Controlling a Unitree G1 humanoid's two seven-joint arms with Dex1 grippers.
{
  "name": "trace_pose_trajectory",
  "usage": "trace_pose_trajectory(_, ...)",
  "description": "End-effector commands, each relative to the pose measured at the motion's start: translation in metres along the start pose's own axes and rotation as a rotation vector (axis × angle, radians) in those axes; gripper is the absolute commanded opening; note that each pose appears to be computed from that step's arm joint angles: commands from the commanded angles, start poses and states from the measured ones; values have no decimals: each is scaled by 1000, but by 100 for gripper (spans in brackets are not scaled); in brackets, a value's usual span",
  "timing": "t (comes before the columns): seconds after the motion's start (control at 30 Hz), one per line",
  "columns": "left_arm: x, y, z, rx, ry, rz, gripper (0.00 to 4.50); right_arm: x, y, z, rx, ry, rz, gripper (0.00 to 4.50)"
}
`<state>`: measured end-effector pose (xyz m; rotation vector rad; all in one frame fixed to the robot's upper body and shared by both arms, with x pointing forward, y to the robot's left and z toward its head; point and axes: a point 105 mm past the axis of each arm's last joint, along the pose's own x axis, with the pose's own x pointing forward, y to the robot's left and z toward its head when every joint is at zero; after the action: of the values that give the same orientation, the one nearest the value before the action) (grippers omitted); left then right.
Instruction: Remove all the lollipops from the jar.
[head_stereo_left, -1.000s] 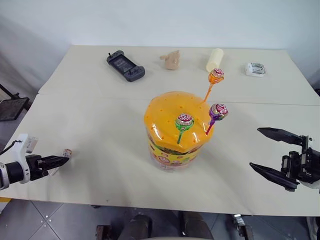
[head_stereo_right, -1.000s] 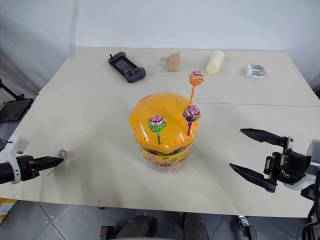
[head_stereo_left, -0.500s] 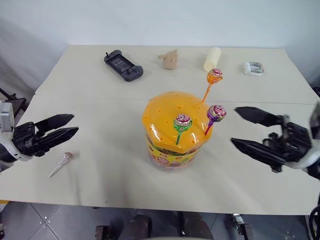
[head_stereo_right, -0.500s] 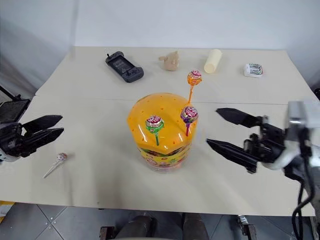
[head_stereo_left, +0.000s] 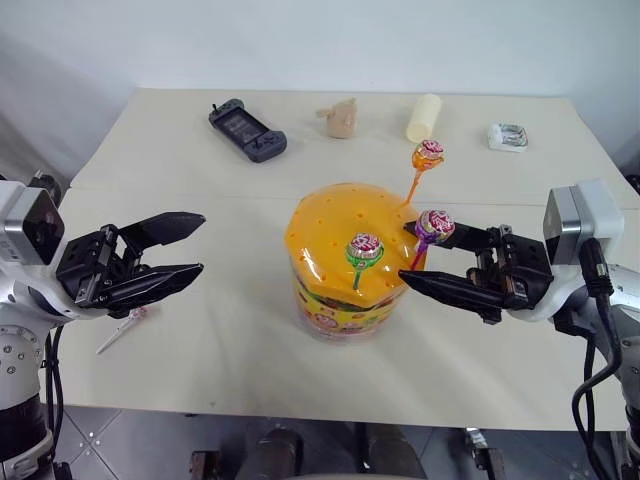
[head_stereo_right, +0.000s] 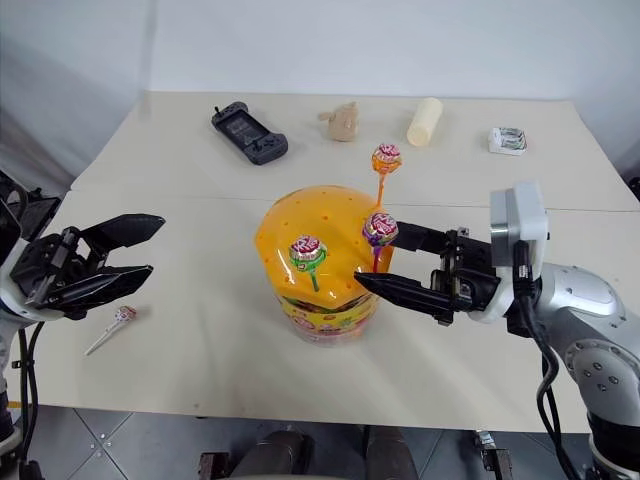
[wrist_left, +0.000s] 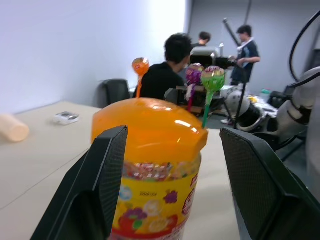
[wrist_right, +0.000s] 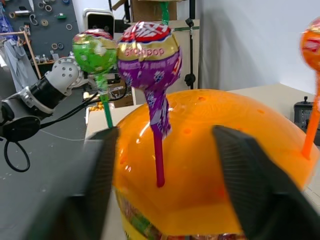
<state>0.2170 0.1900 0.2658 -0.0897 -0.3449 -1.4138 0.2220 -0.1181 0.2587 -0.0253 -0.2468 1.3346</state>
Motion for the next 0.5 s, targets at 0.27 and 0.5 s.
trace_pose_trajectory(0.27,-13,9,2,0,15,-36,316,-19,2,37,-76,-281,45,6)
trace_pose_trajectory(0.5,-6,9,-8,-4,68,-129,316,-82,-27,53,-135,-212,-344,6)
